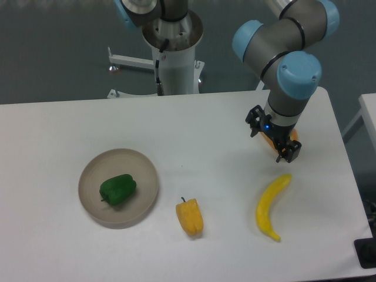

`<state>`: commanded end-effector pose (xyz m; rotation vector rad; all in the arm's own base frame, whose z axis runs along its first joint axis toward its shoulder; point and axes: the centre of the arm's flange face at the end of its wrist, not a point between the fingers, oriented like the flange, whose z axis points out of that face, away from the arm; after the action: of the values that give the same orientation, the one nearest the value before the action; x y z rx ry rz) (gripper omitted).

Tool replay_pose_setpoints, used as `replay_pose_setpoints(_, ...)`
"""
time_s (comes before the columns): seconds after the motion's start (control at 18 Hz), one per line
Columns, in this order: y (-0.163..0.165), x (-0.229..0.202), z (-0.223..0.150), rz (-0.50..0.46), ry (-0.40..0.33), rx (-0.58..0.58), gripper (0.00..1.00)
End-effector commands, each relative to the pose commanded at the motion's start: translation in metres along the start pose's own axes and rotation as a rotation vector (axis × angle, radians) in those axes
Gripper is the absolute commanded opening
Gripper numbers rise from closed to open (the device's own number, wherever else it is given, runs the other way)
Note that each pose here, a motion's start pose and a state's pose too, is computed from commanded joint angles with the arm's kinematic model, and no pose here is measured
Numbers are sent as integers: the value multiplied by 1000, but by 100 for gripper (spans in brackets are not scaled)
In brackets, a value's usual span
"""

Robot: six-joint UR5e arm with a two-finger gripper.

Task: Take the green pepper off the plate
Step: 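Move the open gripper over the green pepper on the beige plate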

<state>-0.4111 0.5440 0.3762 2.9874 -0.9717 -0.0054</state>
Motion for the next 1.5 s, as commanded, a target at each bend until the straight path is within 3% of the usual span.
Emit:
replay_pose_setpoints(0.33,1,1,-5,-2,-7,5,100)
replay_pose_setpoints(0.61,9,24,2,-44,31,99,100)
replay_pose_setpoints(0.89,-15,41,12,-85,48,176,100)
replay_pose_setpoints(1.06,-66,73,10,-50,66,170,100)
replay_pose_setpoints(1.22,-134,118,13,-115,102,162,100)
replay_pose_setpoints(1.39,-177,145,18,-129,120,151,100)
replay_pose_setpoints(1.5,-201,154,18,-134,82,170,100)
